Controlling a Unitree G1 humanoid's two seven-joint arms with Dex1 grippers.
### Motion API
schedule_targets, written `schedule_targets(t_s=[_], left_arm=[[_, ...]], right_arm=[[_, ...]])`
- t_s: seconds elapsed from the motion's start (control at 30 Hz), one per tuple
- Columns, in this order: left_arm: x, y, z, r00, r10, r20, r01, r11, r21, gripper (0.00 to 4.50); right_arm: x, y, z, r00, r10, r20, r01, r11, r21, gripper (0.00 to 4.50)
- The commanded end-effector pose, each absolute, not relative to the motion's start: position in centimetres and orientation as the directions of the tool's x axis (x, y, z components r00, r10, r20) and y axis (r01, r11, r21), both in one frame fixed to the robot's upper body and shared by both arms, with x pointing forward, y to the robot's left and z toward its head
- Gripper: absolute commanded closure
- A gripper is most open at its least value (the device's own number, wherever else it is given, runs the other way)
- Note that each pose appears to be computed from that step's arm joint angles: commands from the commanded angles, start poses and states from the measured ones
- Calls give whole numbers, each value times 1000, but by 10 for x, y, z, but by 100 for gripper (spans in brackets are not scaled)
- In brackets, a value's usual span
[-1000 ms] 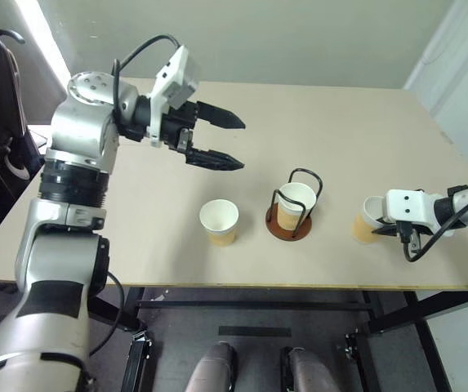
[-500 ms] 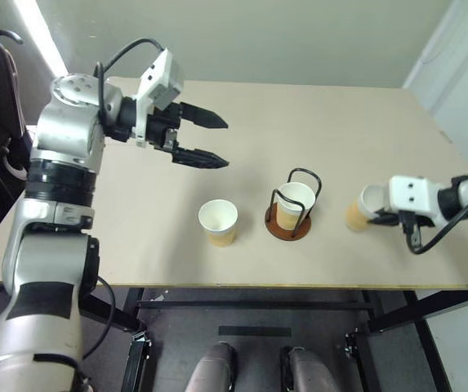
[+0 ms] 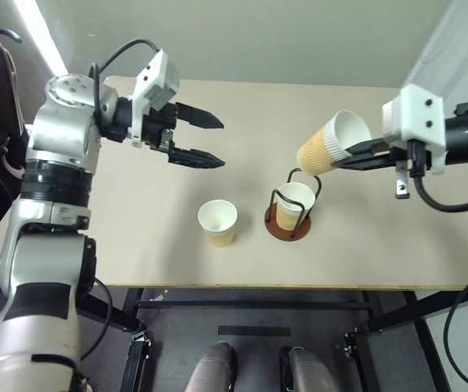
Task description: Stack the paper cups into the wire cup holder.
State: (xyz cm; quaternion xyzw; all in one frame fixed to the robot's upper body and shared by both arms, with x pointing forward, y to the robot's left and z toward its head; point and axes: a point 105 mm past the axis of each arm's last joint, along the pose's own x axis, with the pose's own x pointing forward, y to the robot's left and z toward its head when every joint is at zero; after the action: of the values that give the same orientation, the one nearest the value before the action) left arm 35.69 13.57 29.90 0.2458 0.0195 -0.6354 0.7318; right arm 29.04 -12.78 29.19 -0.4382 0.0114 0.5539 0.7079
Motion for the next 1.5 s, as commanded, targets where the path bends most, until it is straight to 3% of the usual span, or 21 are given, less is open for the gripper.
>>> schedule_targets(t_s=[0.03,0.6,1.5], left_arm=[[350,135,307,173,-928,-330,931,45,363,0],[333,129,314,104,-932,-348,936,-27,352,0],[326,108,332,29,-906,-422,908,-153,389,0]], right_arm=[[289,-122,290,370,771,-519,-786,-39,-618,447],[305,-120,274,358,746,-561,-785,-86,-614,447],[317,-124,244,313,674,-669,-794,-201,-574,447]])
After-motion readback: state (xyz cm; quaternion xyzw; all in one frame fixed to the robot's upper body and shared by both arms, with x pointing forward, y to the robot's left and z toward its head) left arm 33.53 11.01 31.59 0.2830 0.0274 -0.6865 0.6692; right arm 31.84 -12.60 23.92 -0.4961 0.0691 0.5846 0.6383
